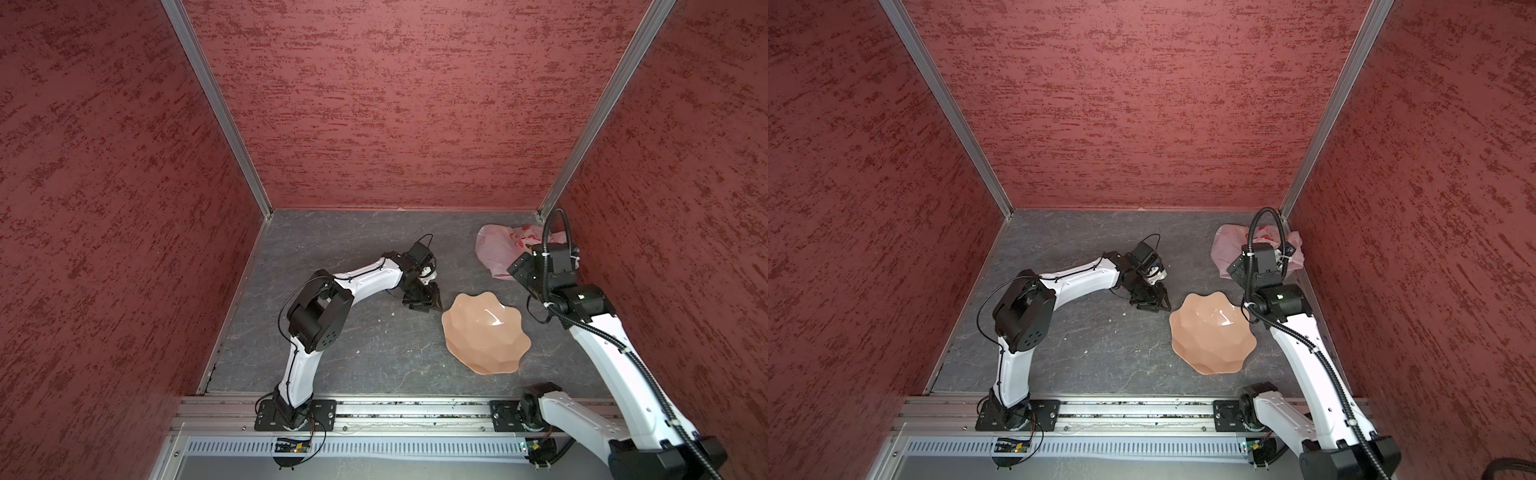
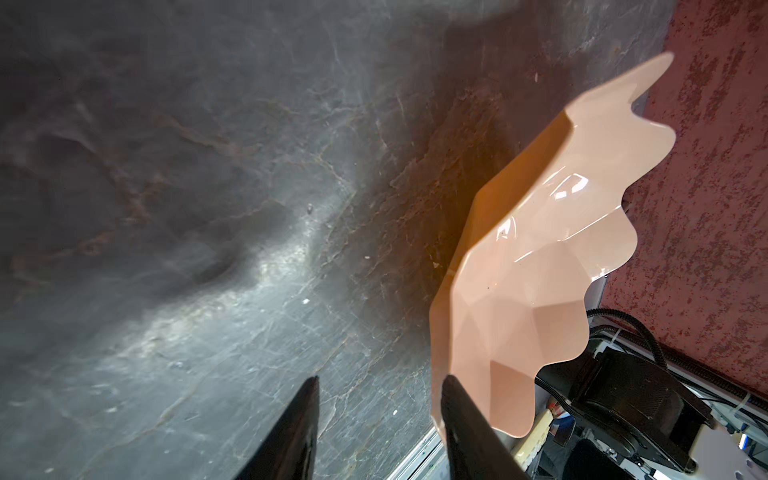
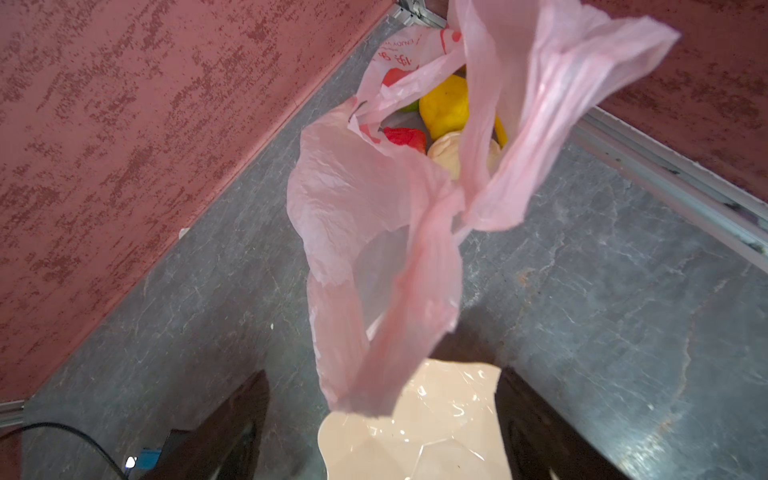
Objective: Take the fake fruits out of the plastic bag
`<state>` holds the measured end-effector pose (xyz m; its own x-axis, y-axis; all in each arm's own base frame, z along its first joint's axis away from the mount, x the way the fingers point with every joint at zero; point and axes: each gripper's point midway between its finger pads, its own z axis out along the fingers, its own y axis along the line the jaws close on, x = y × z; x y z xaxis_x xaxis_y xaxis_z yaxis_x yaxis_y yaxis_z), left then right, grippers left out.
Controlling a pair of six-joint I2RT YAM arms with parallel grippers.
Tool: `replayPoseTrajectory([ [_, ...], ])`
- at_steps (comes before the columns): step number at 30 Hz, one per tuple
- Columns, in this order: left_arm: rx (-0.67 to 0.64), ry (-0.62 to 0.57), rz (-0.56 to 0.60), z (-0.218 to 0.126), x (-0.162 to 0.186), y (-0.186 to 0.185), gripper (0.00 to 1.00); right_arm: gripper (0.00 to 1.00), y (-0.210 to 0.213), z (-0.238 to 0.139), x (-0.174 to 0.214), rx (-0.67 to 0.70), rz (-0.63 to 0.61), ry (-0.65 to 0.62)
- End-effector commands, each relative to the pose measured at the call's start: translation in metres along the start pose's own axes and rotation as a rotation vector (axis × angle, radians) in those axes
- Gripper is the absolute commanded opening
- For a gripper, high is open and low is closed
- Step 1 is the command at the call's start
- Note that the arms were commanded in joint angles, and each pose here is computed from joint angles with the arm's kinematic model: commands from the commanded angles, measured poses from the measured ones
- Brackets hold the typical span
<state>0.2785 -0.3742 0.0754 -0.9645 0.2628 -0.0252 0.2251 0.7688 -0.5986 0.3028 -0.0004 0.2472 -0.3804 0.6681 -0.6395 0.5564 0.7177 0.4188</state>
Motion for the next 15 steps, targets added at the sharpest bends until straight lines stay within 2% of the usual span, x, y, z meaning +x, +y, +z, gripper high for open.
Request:
replayPoseTrajectory([
  [1,0.025,-0.034,0.029,-0.021,-0.006,-0.003,0.48,0.84,0.013,0.012,-0.024,-0.016,0.032,-0.086],
  [7,0.001,-0.060,-0.022,-0.036,-0.015,0.023,0.47,0.78,0.022,0.041,-0.029,0.005,0.018,-0.074],
  [10,0.000,-0.093,-0.053,-0.047,-0.022,0.035,0.47,0.61,0.029,0.054,-0.033,-0.009,0.015,-0.073],
  [12,-0.001,-0.124,-0.073,-0.056,-0.028,0.044,0.47,0.46,0.039,0.061,-0.034,-0.032,-0.003,-0.064],
  [15,0.005,-0.164,-0.108,-0.069,-0.036,0.058,0.52,0.26,0.065,0.076,-0.036,-0.092,-0.058,-0.028],
])
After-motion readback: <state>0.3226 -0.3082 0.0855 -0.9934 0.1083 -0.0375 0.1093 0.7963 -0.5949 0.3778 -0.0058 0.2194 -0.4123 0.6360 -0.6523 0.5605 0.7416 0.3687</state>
